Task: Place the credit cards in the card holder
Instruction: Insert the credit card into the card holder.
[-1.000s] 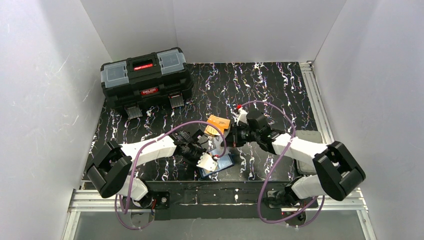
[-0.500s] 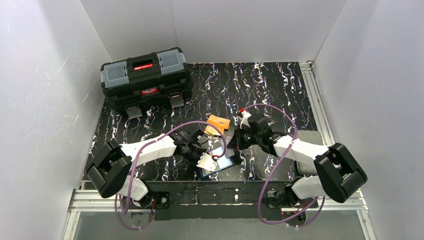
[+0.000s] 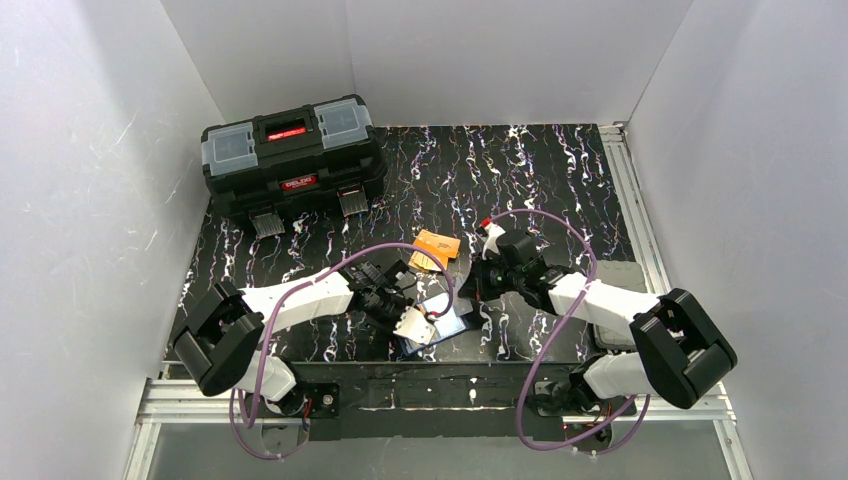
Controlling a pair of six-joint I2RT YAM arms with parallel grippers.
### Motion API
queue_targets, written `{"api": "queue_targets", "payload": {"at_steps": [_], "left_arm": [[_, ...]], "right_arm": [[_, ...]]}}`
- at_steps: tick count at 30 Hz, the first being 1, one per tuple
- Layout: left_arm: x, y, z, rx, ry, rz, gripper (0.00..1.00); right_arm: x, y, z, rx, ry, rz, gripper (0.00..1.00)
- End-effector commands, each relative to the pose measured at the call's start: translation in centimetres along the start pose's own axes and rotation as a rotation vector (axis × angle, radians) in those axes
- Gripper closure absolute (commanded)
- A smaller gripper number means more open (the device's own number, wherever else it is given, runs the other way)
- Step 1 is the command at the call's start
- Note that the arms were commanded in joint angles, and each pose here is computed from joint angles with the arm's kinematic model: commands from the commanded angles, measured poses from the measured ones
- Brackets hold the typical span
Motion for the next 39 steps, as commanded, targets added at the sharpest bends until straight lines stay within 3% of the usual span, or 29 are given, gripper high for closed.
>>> {"api": "queue_targets", "payload": {"at_steps": [1, 27, 33, 39], "left_arm": [[-0.1, -0.5, -0.6, -0.020, 0.012, 0.013, 0.77], [-0.2, -0.5, -0.8, -0.017, 0.027, 0.022, 0.77], [-0.3, -0.5, -0.8, -0.015, 0.031, 0.027, 0.78], [-0.4, -0.4, -0.8, -0.014, 0.033, 0.032, 0.78]], "right_arm": [[0.0, -0.4, -0.1, -0.023, -0.028, -0.003, 0.99], [1.5, 1.0, 1.6, 0.055, 0.120, -0.181, 0.99], [0.8, 1.3, 1.9, 0.056, 0.151, -0.155, 0.99], [0.1, -0.2, 0.6, -0.040, 0.093, -0.061, 0.99]]}}
Point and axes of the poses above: each gripper's point midway between its finger pads, its own y axis out along the fingers, its own x axis along the line the jaws close on, z = x × y, the point moved 7 cm from there along -y, back along the fingers, and after that the axes turned 11 degrees about y, right-handed, at the moved point
